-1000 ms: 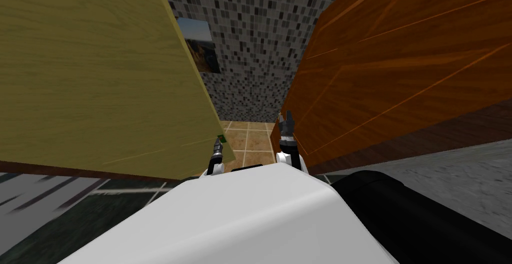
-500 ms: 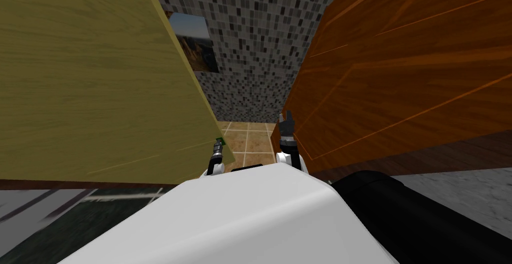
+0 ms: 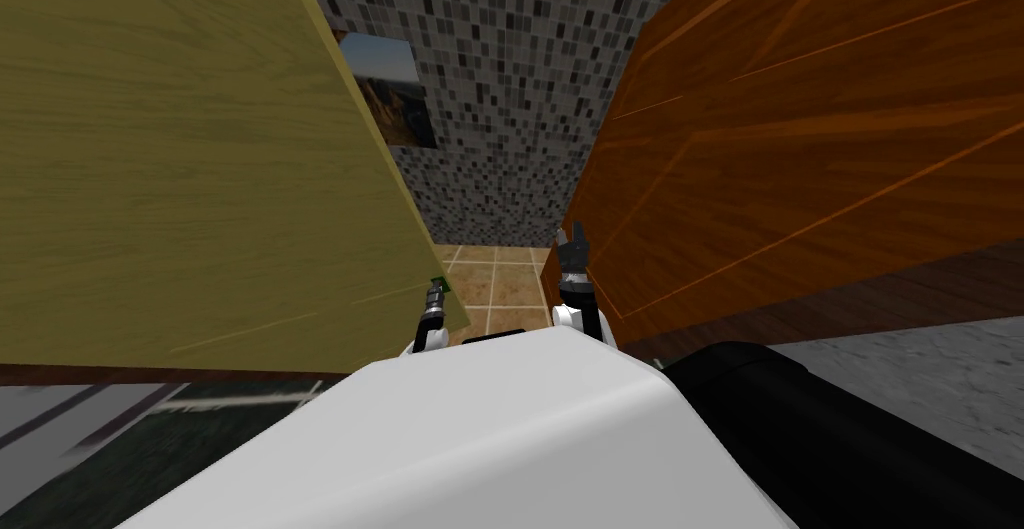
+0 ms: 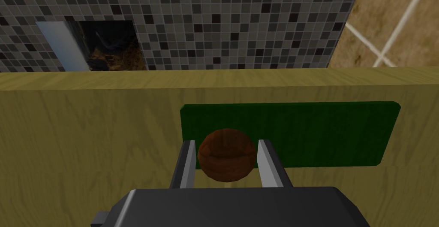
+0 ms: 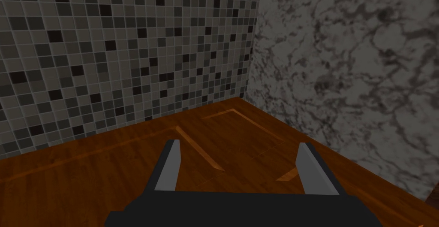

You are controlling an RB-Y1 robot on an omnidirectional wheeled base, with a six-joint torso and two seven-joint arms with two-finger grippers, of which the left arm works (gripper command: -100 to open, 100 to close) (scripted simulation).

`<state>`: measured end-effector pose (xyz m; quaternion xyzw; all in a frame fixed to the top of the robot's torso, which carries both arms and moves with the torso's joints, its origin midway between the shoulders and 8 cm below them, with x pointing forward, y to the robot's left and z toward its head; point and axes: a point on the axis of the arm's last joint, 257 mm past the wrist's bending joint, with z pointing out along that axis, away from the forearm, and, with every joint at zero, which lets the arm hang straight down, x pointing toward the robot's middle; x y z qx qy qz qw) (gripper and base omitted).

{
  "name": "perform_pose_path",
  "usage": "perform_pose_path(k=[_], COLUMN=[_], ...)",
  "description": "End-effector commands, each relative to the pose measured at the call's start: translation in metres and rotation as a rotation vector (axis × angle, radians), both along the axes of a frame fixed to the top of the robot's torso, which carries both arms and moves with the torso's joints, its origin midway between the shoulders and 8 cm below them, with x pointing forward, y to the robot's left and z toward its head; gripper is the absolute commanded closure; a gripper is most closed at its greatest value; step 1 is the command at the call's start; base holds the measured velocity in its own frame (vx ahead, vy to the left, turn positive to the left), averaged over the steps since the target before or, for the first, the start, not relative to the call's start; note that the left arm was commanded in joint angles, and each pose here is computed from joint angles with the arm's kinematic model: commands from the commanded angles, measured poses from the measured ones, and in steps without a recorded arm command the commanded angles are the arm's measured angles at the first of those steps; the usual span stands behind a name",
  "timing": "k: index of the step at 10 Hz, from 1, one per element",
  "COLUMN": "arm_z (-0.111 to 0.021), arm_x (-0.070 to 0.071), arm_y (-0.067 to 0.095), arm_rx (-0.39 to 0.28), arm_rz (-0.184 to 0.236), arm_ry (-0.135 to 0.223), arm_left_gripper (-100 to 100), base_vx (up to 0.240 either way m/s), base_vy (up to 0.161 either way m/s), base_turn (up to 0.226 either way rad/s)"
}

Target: Push the door open

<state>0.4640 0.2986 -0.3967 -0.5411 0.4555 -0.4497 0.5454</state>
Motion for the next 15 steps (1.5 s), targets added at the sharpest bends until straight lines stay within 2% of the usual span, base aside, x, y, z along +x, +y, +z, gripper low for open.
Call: perform_pose_path(k=[1, 2, 9, 10, 11, 15], arm_z=[0.005, 0.005, 0.010, 0.004, 0.010, 0.011], arm_x=[-0.001, -0.001, -0.025, -0.028, -0.025, -0.041], arm_y=[0.017, 0.017, 0.088, 0.088, 0.088, 0.120], arm_rx=[0.008, 0.008, 0.017, 0.017, 0.017, 0.018], arm_rz=[0.037, 0.037, 0.218, 0.219, 0.218, 0.309], arm_ry=[-0.012, -0.012, -0.019, -0.005, -0.019, -0.021], arm_left_gripper=[100, 100, 100, 100, 100, 100], base_vx=[0.149, 0.117, 0.181, 0.140, 0.052, 0.105], base_vy=[0.001, -0.019, 0.007, 0.012, 0.007, 0.003], base_turn=[-0.065, -0.001, -0.056, -0.024, 0.007, -0.044])
